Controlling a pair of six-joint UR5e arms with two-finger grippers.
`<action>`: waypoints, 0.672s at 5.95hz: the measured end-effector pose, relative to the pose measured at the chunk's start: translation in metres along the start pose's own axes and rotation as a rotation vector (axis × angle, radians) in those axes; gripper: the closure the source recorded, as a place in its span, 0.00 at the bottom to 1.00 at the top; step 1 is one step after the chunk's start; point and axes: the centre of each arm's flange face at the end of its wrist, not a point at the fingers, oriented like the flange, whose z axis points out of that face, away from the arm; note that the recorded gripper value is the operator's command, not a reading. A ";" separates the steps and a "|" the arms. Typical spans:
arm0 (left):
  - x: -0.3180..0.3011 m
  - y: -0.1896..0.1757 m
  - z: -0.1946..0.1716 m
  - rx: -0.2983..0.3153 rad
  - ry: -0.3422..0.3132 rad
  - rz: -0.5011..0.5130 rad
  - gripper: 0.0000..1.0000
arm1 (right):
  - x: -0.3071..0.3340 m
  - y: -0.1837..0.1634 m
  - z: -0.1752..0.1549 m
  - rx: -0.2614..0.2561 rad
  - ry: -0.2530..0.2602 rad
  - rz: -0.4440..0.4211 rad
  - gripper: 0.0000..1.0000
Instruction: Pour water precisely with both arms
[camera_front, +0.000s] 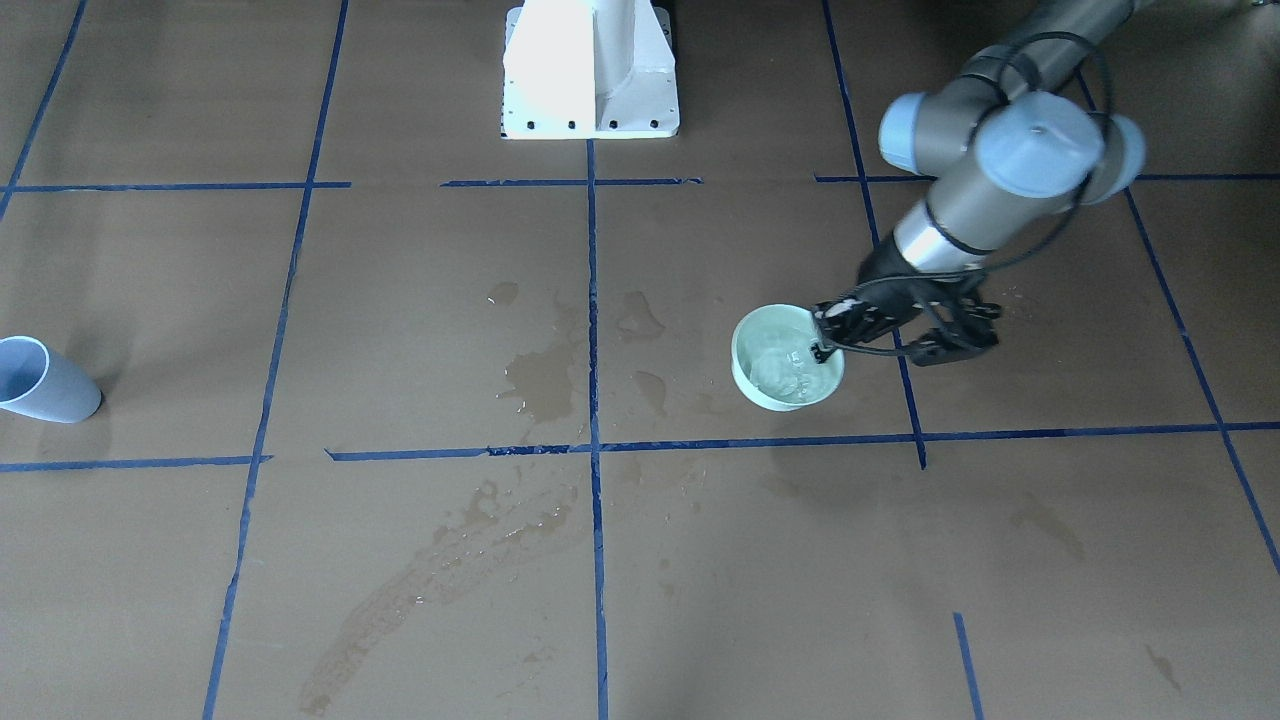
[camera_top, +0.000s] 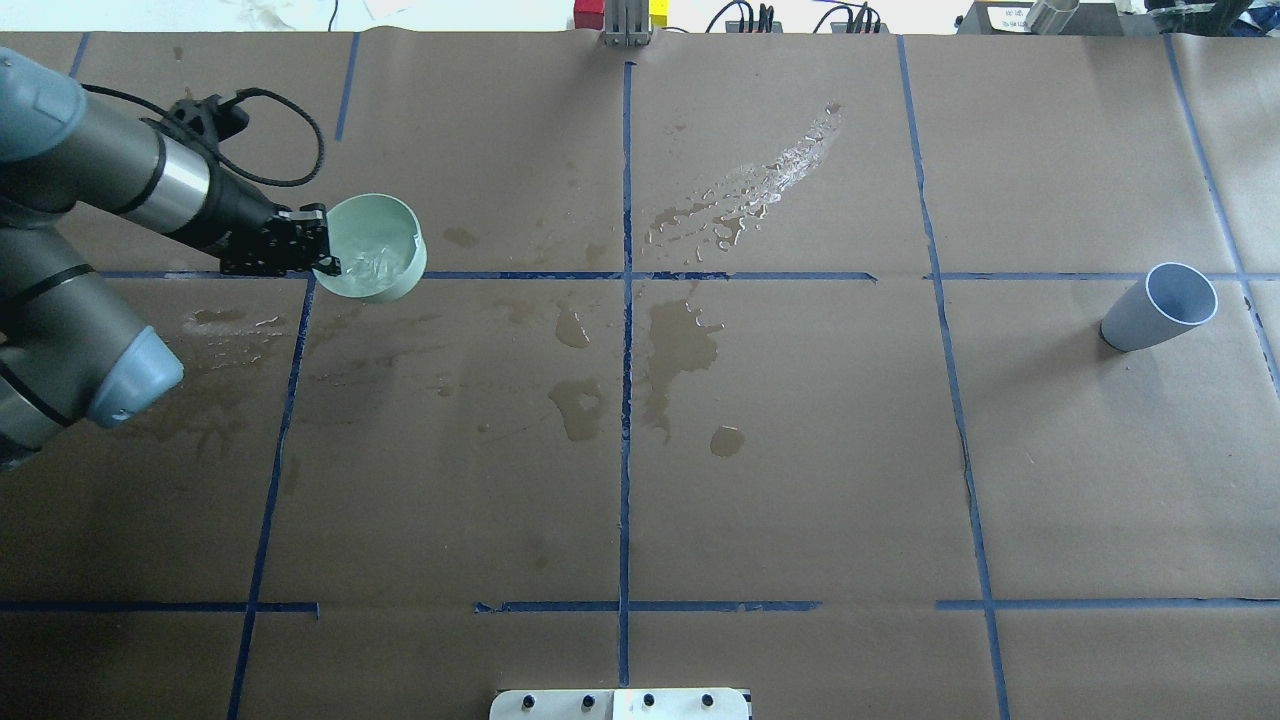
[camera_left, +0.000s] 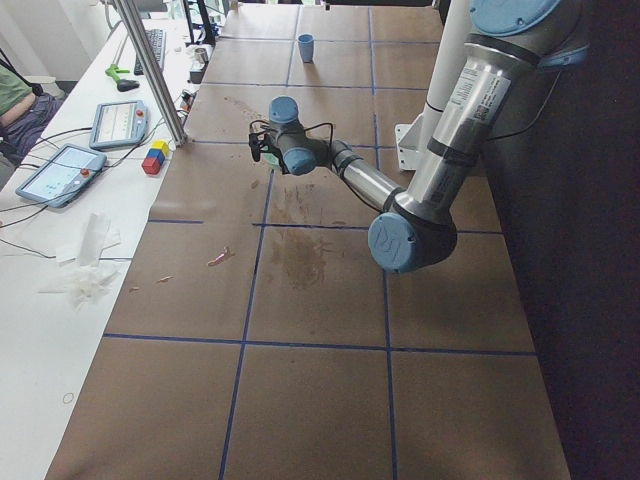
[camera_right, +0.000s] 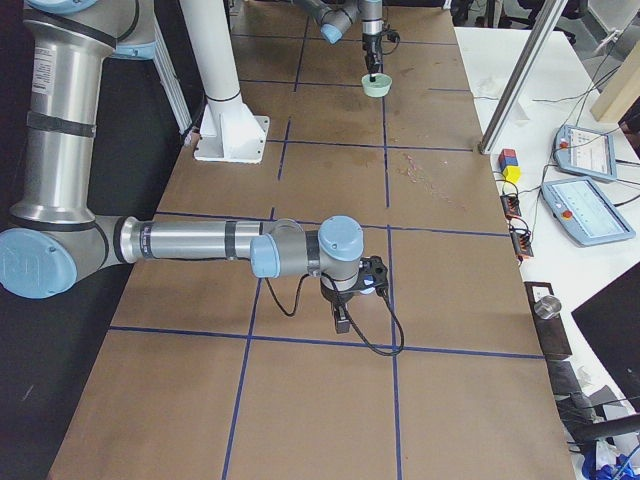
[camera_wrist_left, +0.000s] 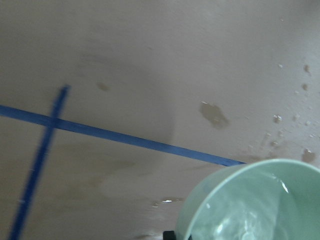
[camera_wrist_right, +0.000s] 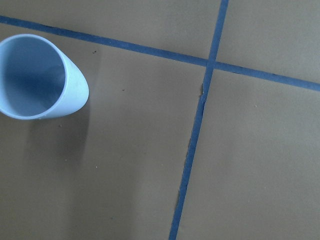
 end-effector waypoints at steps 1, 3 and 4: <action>0.047 0.040 0.029 0.010 -0.018 -0.011 1.00 | 0.001 0.000 0.000 -0.001 0.000 0.002 0.00; 0.104 0.090 0.077 0.030 -0.038 -0.035 1.00 | 0.002 0.001 0.001 -0.003 0.001 0.003 0.00; 0.117 0.097 0.095 0.039 -0.055 -0.039 1.00 | 0.002 0.001 0.002 -0.004 0.001 0.003 0.00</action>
